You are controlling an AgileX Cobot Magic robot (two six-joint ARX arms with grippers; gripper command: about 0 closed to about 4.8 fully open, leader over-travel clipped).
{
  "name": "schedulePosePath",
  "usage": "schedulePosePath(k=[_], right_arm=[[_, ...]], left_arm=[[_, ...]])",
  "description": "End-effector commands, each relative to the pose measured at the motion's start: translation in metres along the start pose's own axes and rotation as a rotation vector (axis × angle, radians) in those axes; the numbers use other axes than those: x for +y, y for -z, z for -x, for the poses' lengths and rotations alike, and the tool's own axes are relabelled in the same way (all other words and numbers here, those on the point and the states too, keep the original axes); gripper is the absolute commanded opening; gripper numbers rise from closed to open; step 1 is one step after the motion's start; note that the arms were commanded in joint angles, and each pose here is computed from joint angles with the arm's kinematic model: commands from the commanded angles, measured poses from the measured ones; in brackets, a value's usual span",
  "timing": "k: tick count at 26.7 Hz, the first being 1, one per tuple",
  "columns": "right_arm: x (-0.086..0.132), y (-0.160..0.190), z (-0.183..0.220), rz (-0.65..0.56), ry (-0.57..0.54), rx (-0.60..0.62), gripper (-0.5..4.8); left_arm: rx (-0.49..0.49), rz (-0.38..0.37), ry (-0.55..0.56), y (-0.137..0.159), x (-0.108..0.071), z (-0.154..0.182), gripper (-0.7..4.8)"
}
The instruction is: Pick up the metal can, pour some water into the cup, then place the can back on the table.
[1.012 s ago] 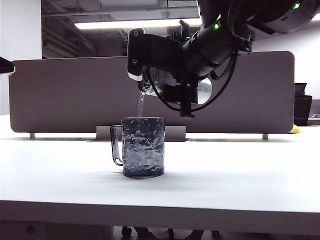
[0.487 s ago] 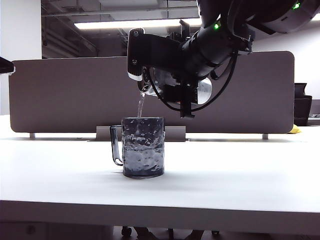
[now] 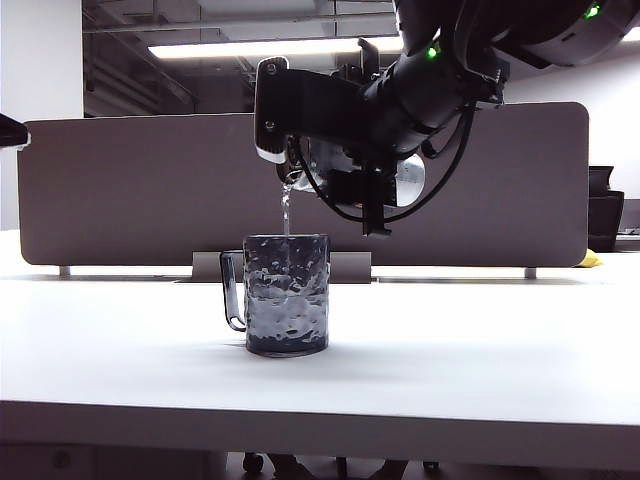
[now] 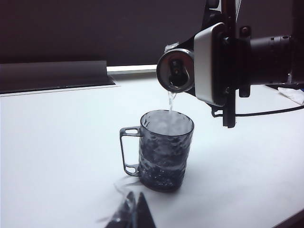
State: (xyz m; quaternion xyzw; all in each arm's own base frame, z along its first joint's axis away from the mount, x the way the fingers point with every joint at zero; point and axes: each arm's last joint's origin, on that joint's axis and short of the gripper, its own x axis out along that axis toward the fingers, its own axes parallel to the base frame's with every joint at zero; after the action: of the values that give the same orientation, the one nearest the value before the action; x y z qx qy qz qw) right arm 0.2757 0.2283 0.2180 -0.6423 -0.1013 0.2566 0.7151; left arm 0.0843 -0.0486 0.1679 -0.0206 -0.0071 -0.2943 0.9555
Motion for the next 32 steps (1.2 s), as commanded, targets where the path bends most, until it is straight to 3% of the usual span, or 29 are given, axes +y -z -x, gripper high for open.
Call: schedulePosePath(k=[1, 15, 24, 32], right_arm=[[-0.0088, -0.0024, 0.0011, -0.005, 0.056, -0.001, 2.64], [-0.0079, -0.0071, 0.0023, -0.012, 0.064, 0.038, 2.64], [-0.0074, -0.0117, 0.0038, -0.231, 0.082, 0.069, 2.64], [-0.0074, -0.0092, 0.0040, -0.536, 0.111, 0.106, 2.64]], left_arm=[[-0.010, -0.002, 0.003, -0.0013, -0.0001, 0.0000, -0.05], [-0.010, -0.002, 0.003, -0.0013, -0.0001, 0.0000, -0.05], [-0.010, -0.002, 0.003, -0.0013, -0.0001, 0.0000, -0.05], [-0.010, -0.002, 0.003, -0.0013, -0.0001, 0.0000, -0.05]])
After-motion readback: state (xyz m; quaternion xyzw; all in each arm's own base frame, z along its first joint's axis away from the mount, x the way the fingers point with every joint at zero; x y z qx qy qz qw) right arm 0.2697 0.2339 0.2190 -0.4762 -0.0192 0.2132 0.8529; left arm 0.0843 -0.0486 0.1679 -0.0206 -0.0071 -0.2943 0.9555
